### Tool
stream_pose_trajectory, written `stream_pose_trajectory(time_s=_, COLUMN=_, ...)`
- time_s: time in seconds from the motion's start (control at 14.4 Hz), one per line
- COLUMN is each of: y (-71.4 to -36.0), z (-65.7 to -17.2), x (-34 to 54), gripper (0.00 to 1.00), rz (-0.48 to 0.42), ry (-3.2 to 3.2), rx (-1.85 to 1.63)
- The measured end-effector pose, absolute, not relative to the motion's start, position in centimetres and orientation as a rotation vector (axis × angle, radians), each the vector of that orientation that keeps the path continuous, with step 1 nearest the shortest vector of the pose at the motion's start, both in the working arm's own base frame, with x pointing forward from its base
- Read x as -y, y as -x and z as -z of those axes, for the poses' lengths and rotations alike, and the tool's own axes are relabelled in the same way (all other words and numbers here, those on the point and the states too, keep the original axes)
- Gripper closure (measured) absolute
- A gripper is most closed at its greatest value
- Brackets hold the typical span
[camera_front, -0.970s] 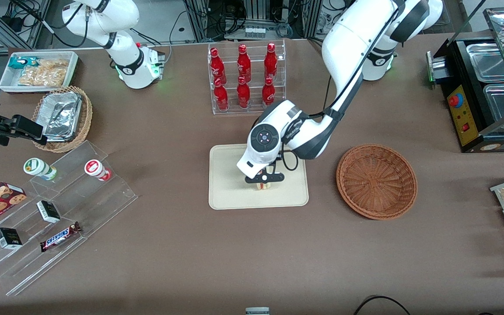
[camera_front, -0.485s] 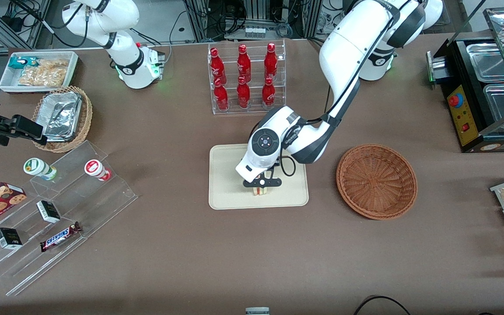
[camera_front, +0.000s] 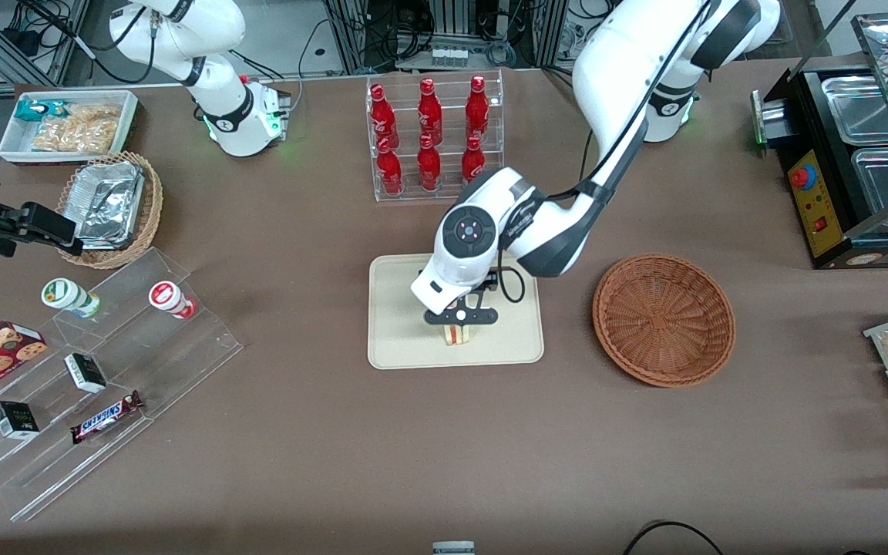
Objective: Place sandwich from basket to tray
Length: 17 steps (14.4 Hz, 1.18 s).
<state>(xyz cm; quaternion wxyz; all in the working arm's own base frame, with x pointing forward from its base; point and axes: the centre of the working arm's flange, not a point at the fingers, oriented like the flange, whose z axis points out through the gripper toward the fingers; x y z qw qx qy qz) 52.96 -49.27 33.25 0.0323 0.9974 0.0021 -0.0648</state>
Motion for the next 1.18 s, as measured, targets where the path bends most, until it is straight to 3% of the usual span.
stream_pose_trajectory(time_s=0.35, y=-54.1, z=-39.4, x=43.7, gripper=0.00, rz=0.251, ry=-3.175, rx=-0.138)
stream_pose_trajectory(time_s=0.76, y=-58.7, z=-40.1, x=33.5, gripper=0.00, rz=0.326, ry=-3.209, rx=-0.272)
stream_pose_trajectory(time_s=1.18, y=-57.2, z=-45.9, x=21.9, gripper=0.00, rz=0.383, ry=-3.197, rx=-0.029)
